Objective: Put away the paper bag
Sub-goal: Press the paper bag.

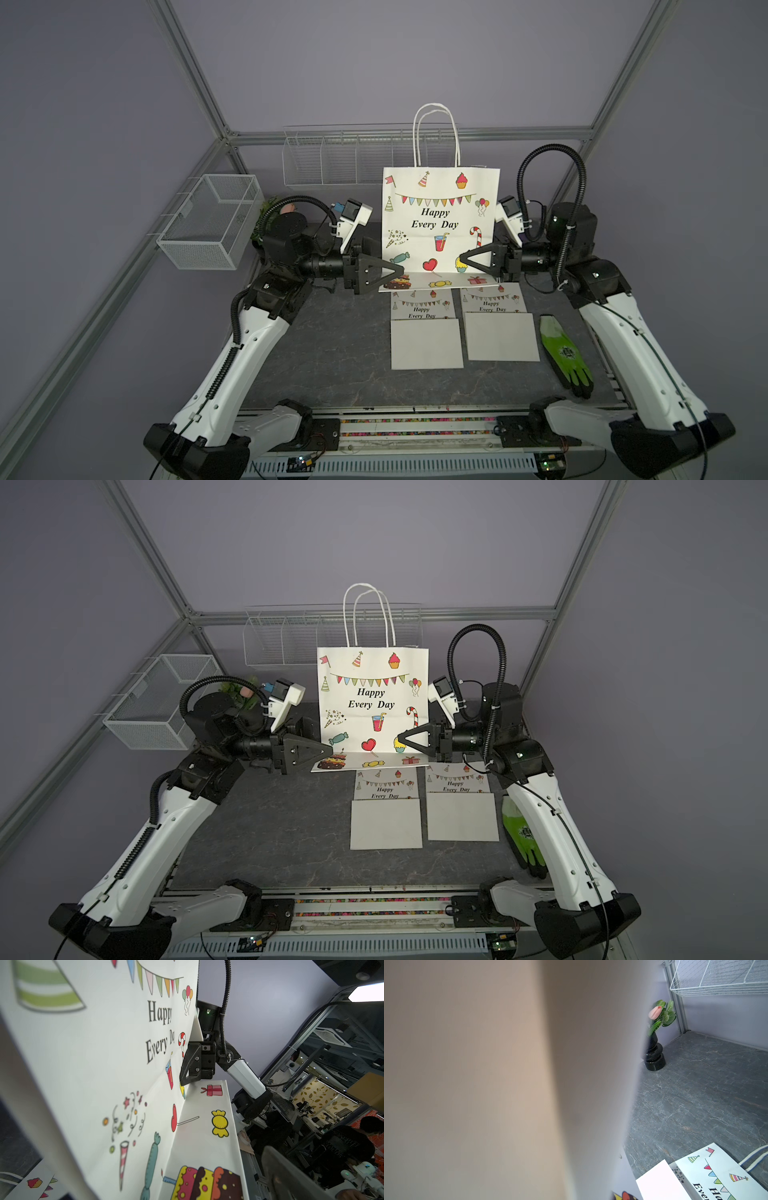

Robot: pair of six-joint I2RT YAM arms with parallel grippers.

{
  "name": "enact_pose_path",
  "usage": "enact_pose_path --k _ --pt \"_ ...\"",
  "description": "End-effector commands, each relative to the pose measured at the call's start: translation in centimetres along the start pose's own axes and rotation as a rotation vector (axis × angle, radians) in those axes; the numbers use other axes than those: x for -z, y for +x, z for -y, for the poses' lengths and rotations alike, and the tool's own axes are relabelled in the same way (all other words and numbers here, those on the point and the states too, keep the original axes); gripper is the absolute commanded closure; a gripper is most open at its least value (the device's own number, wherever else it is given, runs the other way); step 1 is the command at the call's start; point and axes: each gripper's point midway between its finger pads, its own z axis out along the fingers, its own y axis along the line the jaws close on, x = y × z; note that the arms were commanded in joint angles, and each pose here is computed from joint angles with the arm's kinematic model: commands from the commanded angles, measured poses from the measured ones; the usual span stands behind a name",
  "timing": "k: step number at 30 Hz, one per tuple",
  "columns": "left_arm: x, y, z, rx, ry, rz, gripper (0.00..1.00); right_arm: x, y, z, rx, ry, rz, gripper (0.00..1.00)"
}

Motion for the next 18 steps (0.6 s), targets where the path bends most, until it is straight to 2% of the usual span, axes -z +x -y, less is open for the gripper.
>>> enact_pose_path --k 1,3,5,10,18 --pt "1.8 -0.1 0.0 -0.061 -0.127 0.026 0.01 0.9 -0.8 -0.7 0.028 0.008 0.034 0.93" --pt "3.5 -0.1 -0.7 -0.124 -0.278 0.042 0.01 1.2 -1.1 -0.7 0.022 0.012 0.047 0.93" --pt "4.2 0.3 -0.6 -0.168 -0.336 0.049 0.01 1.5 -1.5 -0.7 0.015 0.016 0.059 0.93" --pt "3.2 2.4 -0.8 -0.120 -0.225 0.025 0.01 1.7 -2.3 -0.7 -0.006 0.000 0.076 0.93" --pt "-0.3 4.4 -1.7 -0.145 -0.162 -0.031 0.01 1.3 -3.3 -1.6 -0.037 -0.074 0.071 0.93"
